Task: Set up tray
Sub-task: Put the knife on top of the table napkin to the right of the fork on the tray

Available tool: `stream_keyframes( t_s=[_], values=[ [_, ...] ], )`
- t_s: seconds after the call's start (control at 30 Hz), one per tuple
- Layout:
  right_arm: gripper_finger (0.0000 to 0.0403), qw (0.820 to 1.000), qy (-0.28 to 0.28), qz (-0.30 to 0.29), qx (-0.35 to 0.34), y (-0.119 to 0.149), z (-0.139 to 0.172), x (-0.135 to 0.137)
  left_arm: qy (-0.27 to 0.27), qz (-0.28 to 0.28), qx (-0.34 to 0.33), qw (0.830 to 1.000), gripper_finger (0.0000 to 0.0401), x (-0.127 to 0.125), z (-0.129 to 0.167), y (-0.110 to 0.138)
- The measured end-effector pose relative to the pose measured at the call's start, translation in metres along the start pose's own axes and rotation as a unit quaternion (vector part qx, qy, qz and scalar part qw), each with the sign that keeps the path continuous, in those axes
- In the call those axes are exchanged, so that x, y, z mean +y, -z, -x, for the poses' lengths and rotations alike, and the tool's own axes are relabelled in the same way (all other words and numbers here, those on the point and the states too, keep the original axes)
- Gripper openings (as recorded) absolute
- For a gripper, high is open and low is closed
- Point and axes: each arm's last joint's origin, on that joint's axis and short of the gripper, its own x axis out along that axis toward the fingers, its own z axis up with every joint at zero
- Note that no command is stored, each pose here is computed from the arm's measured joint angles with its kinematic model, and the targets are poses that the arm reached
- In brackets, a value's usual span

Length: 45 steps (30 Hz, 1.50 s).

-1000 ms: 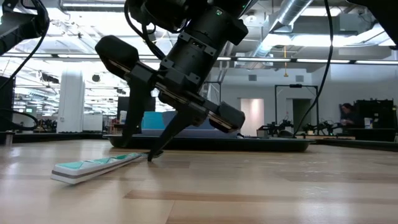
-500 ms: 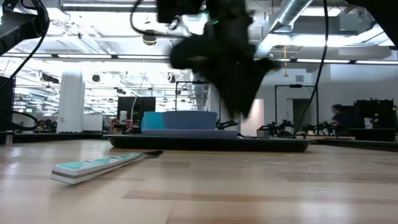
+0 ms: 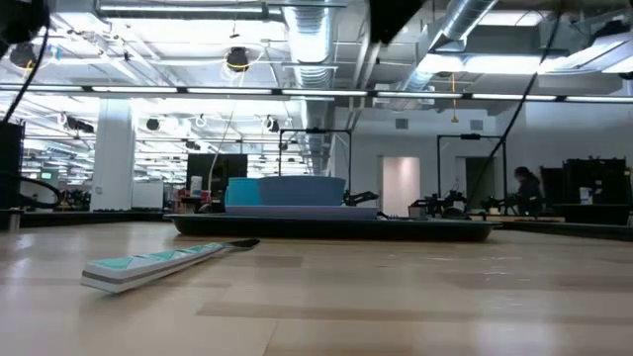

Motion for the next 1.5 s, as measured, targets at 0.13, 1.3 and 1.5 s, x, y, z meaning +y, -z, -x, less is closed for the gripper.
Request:
stream_keyframes(
  t_s=[0.13, 1.3, 1.5],
  values=[
    [0.0108, 0.998, -0.037, -0.005, -0.045, 0.006, 0.046, -0.045, -0.008, 0.002, 0.071, 0.997, 0.0167, -0.025, -0.019, 0.020],
    [0.0108, 0.952, -0.219, 0.037, -0.211, 0.082, 0.159, -0.216, -0.158, 0.373, 0.347, 0.846, 0.0167, -0.142, -0.283, 0.138],
    [0.0108, 0.945, -0.230, 0.035, -0.228, 0.092, 0.164, -0.233, -0.205, 0.343, 0.379, 0.835, 0.0167, -0.157, -0.287, 0.121]
  ],
)
